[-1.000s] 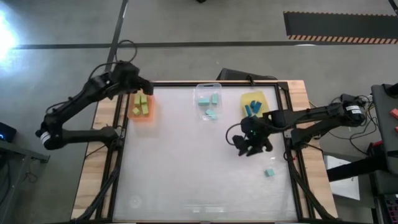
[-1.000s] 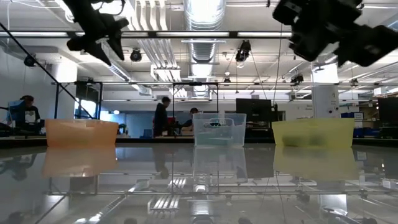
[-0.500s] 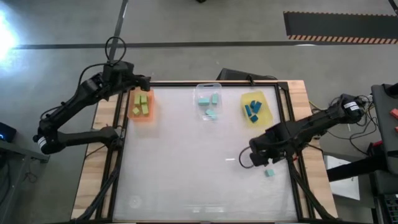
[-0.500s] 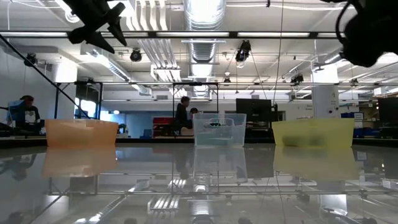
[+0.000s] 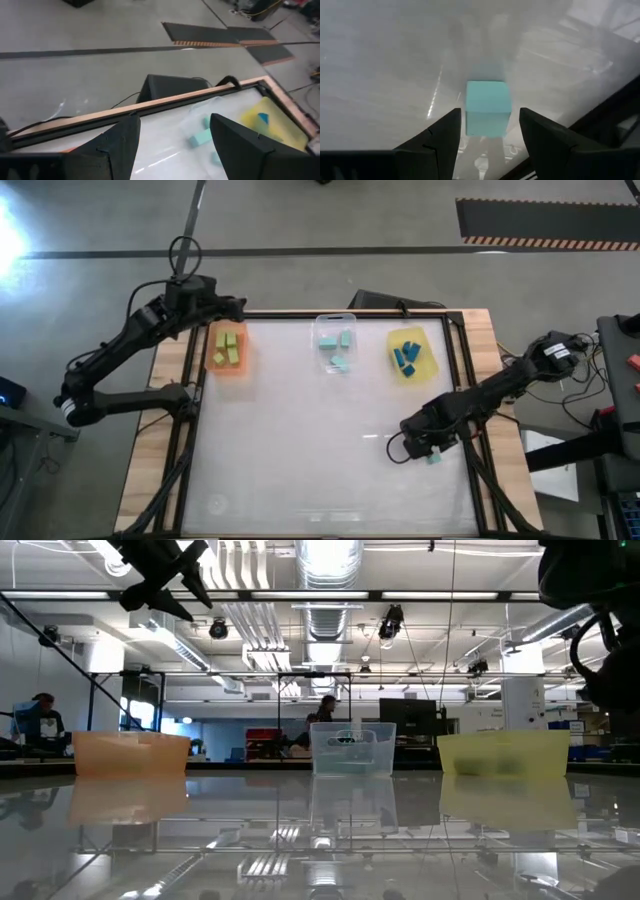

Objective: Sort & place blocks by color
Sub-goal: Put the light blue block into the transparent bin

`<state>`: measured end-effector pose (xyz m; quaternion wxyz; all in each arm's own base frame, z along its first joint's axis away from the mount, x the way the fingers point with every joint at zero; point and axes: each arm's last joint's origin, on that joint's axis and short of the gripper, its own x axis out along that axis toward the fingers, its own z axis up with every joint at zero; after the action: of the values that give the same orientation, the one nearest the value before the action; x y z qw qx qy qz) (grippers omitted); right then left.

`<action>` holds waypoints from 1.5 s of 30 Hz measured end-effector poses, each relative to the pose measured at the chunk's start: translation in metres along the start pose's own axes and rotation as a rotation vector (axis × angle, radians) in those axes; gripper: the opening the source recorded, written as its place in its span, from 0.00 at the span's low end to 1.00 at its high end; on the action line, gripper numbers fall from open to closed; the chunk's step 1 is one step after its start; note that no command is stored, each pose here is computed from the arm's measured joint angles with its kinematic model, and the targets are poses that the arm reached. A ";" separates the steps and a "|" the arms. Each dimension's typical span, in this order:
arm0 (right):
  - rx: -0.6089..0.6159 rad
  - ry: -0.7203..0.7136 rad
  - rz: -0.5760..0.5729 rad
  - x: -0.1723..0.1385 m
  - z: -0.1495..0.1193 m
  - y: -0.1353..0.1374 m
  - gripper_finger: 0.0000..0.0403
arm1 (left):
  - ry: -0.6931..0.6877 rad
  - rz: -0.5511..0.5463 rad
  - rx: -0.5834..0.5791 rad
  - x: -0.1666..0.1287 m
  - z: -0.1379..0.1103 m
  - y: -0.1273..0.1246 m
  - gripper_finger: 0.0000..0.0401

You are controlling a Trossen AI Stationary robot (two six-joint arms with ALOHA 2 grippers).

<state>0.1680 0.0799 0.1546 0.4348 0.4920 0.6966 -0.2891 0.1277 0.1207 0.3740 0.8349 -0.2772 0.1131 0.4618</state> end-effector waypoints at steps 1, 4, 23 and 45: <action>-0.002 0.000 0.003 0.002 0.001 0.000 0.48 | 0.001 -0.011 -0.002 -0.001 0.000 0.000 0.56; -0.003 0.000 0.001 0.003 0.001 0.000 0.48 | -0.014 -0.040 -0.022 -0.003 0.002 -0.001 0.56; -0.088 -0.019 0.012 0.014 0.011 0.008 0.30 | -0.253 -0.423 -0.120 -0.012 0.022 -0.045 0.56; -0.275 -0.619 0.428 -0.161 0.112 0.036 0.30 | -0.101 -0.792 -0.134 -0.017 -0.018 -0.122 0.56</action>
<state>0.2604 -0.0704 0.2476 0.7364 0.4528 0.4467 -0.2306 0.2212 0.0473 0.4098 0.9328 -0.3302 -0.0739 0.1239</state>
